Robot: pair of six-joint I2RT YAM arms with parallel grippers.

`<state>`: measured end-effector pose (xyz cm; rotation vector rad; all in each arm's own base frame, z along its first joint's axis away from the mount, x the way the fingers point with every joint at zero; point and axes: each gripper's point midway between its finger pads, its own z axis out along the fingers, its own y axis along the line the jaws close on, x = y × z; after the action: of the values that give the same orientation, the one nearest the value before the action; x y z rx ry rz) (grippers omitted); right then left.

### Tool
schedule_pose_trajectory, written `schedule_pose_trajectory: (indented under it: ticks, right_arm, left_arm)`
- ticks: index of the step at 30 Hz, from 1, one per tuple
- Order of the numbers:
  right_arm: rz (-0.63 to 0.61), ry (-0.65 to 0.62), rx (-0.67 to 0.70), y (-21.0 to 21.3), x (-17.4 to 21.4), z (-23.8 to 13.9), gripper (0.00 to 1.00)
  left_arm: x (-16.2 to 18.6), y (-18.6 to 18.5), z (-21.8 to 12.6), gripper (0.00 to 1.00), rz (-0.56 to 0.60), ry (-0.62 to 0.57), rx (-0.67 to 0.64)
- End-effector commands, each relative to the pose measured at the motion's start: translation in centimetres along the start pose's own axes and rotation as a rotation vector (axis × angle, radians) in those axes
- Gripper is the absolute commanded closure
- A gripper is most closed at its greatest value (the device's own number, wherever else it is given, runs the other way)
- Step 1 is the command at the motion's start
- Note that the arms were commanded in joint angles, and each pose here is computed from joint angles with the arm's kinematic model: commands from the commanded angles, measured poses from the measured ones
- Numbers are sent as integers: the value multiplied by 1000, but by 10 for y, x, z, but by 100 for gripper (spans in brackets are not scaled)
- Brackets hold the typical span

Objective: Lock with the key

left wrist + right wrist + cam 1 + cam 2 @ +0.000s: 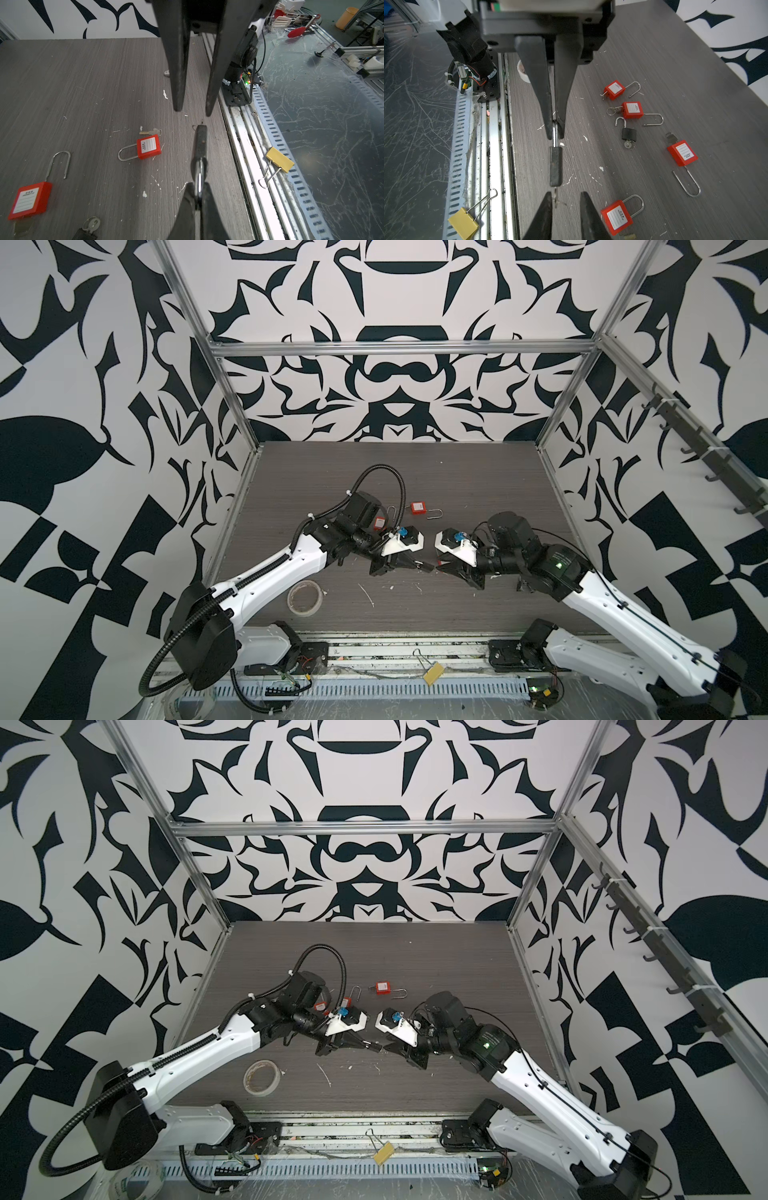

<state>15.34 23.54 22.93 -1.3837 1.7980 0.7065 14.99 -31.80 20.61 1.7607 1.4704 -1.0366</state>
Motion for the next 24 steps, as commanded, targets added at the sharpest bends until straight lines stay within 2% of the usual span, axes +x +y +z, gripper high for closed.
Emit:
schedule_pose_trajectory:
  ticks: [1,9,17,22,24]
  right_arm:
    - [4,-28,20,1,-4,-7,73]
    - [46,18,-52,11,7,5,74]
    - [54,61,-57,9,16,19,76]
    - [55,70,-57,9,19,22,84]
    - [49,70,-55,9,19,22,91]
  left_arm:
    - [-12,2,-2,100,24,-13,-5]
    - [-12,1,-1,100,26,-9,-3]
    - [-13,-1,1,100,28,-7,0]
    - [-14,-1,1,100,29,-7,1]
    - [-13,-1,2,100,26,-5,3]
